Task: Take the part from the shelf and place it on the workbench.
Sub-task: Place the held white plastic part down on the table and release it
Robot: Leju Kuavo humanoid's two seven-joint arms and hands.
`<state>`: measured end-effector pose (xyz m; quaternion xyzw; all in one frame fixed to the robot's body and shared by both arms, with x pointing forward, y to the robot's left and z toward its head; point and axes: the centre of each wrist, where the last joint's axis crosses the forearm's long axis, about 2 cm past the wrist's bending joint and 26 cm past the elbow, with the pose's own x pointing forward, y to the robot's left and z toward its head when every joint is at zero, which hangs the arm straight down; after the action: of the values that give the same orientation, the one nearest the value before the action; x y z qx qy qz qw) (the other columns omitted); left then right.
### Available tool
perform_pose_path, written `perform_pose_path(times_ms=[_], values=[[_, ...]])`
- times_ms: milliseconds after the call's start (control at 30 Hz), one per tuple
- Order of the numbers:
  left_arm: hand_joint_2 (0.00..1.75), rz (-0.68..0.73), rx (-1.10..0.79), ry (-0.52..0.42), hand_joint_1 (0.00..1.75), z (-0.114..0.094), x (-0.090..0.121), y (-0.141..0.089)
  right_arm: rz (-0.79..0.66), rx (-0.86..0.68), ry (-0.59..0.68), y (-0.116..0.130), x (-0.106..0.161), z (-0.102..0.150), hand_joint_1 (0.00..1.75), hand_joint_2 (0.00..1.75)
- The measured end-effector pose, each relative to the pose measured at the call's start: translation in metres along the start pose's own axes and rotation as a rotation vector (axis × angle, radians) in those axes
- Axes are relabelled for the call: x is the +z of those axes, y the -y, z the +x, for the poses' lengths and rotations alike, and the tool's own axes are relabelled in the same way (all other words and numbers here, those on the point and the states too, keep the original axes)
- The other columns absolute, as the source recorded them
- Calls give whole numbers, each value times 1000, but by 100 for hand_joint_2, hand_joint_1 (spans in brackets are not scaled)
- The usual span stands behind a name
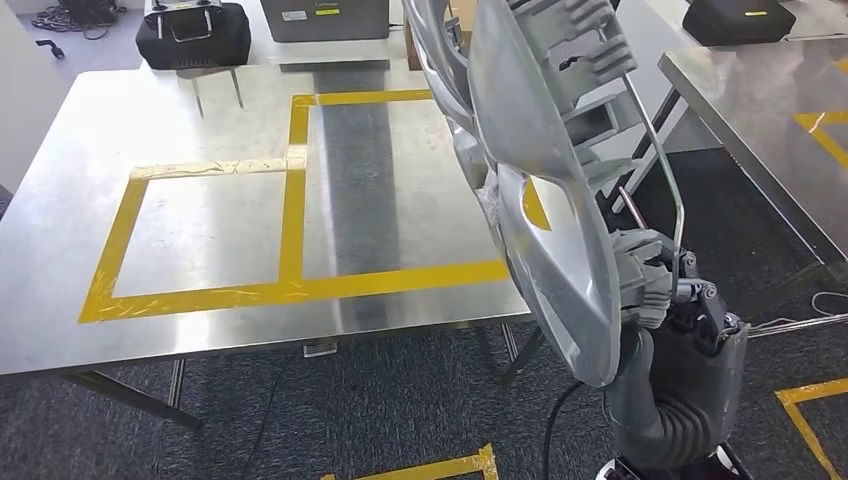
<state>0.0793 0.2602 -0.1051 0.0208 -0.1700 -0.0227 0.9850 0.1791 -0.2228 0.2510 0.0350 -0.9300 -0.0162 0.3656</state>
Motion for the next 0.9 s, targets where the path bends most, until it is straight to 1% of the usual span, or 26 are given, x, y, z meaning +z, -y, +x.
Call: perform_pose_path(times_ms=[433, 733, 833, 900], values=[[175, 2, -1, 2, 0, -1, 0, -1, -6, 2, -15, 0, 0, -1, 175, 175], [175, -4, 0, 8, 0, -1, 0, 2, 3, 3, -31, 0, 0, -1, 175, 175], [175, -4, 0, 9, 0, -1, 0, 1, 32, 5, -39, -1, -2, -1, 175, 175], [175, -8, 1, 10, 0, -1, 0, 1, 81, 16, -56, -1, -8, -1, 175, 175]])
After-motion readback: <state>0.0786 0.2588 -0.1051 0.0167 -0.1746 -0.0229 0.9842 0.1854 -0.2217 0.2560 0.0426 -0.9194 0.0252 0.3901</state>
